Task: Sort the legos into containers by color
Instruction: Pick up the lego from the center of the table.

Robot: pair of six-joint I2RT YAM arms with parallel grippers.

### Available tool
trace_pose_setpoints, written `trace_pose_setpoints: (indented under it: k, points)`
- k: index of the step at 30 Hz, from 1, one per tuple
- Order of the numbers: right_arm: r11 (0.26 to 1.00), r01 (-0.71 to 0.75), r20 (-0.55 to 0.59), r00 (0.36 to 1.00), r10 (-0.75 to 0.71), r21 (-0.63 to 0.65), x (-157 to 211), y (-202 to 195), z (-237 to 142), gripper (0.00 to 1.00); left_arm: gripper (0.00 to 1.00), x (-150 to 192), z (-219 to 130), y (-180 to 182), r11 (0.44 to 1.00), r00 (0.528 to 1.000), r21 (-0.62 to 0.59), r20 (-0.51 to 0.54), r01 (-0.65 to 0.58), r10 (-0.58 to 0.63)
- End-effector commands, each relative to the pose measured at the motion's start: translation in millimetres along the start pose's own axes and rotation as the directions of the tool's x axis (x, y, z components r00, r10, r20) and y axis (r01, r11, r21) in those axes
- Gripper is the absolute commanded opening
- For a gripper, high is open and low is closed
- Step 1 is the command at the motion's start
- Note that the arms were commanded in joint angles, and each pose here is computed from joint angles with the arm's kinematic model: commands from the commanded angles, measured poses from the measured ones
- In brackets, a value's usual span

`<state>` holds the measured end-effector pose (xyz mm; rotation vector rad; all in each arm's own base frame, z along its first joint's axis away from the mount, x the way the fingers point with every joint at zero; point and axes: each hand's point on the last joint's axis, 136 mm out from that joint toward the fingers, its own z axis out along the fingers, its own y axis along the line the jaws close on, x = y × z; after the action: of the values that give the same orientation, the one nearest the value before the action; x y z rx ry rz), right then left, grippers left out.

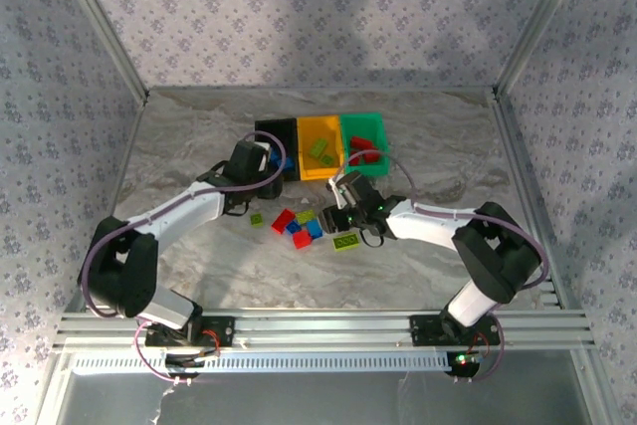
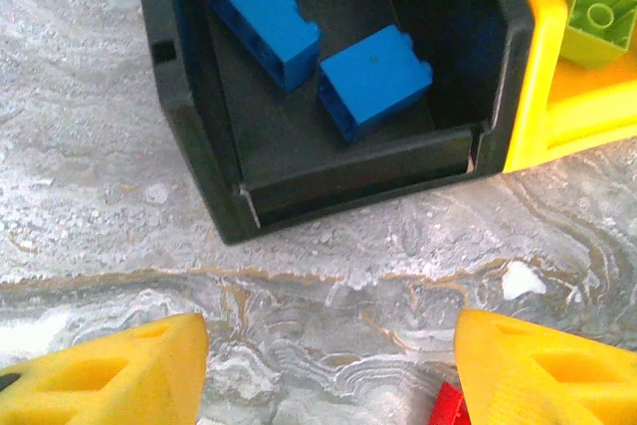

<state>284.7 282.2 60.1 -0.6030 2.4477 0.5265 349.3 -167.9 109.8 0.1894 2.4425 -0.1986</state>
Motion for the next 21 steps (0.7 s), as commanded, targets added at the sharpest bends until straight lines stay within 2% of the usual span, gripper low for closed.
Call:
trace_pose_setpoints:
  k: [1, 12, 21]
  points:
    - [0.999, 0.018, -0.007, 1.000, -0.017, 0.052, -4.6, -5.5, 2.7, 0.57, 0.66, -12.8, -9.6, 0.1, 1.000, 0.996, 0.001, 0.087, 0.008, -0.008]
    - [0.997, -0.018, -0.007, 1.000, 0.018, 0.074, -5.4, 0.5, 17.5, 0.57, 0.66, -1.1, -13.1, 10.7, 0.999, 0.994, -0.030, 0.109, -0.010, 0.013]
    - [0.985, -0.047, -0.001, 0.999, 0.047, 0.164, -3.4, -3.4, 24.5, 0.56, 0.66, 7.8, -17.2, 15.4, 0.998, 0.993, -0.042, 0.108, -0.038, 0.042]
